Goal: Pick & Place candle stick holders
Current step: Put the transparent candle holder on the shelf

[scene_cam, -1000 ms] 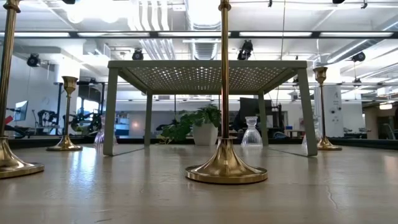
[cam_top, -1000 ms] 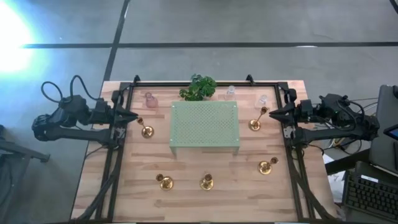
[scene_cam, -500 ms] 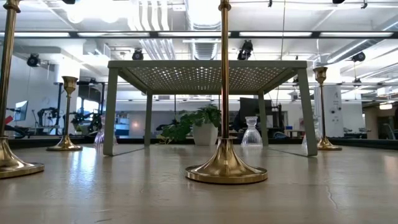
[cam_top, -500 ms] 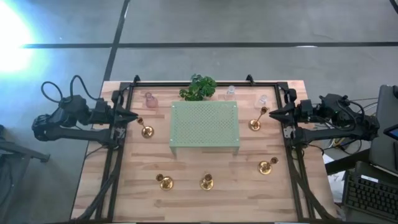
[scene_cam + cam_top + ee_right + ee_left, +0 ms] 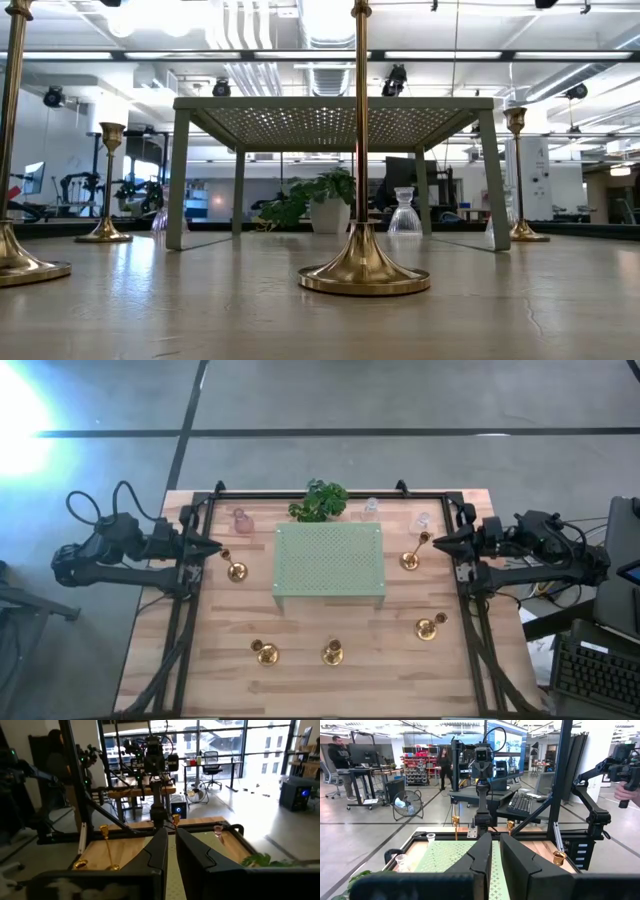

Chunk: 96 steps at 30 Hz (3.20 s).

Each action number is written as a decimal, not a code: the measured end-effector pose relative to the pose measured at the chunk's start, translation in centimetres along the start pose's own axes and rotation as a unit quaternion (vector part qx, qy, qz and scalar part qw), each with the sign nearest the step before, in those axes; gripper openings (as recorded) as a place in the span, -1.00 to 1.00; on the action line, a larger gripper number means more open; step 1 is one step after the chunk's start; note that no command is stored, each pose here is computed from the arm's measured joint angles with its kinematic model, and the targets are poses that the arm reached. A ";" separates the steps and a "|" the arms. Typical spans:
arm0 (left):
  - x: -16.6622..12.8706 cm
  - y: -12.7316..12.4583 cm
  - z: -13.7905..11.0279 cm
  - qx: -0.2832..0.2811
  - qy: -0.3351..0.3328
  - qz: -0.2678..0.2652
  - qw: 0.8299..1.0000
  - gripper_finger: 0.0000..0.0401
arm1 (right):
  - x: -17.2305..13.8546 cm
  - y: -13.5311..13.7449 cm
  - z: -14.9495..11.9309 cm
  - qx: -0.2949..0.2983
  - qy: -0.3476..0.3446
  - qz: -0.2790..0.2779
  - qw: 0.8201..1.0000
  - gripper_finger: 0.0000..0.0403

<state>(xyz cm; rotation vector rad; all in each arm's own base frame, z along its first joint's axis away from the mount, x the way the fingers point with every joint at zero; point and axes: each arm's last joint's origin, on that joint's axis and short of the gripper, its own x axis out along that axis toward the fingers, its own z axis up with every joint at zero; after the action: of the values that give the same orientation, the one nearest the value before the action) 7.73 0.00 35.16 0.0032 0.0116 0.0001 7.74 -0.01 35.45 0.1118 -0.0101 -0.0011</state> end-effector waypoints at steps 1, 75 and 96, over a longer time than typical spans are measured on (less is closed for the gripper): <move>0.0 0.0 0.0 0.000 0.000 0.000 1.000 -0.77 | 0.0 0.0 0.0 0.010 0.000 0.000 1.000 -0.83; 0.0 0.0 0.0 0.000 0.000 0.000 1.000 -0.77 | 2.4 -2.0 -1.3 0.041 0.169 -0.374 0.911 -0.83; 0.0 0.0 0.0 0.000 0.000 0.000 1.000 -0.77 | 5.0 -1.7 1.8 -0.074 0.186 -0.376 0.905 -0.83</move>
<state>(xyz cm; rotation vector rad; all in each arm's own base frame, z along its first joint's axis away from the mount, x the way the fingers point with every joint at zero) 7.74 0.00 35.16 0.0032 0.0117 0.0005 12.75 -1.95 37.11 -0.0442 0.4169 -0.7553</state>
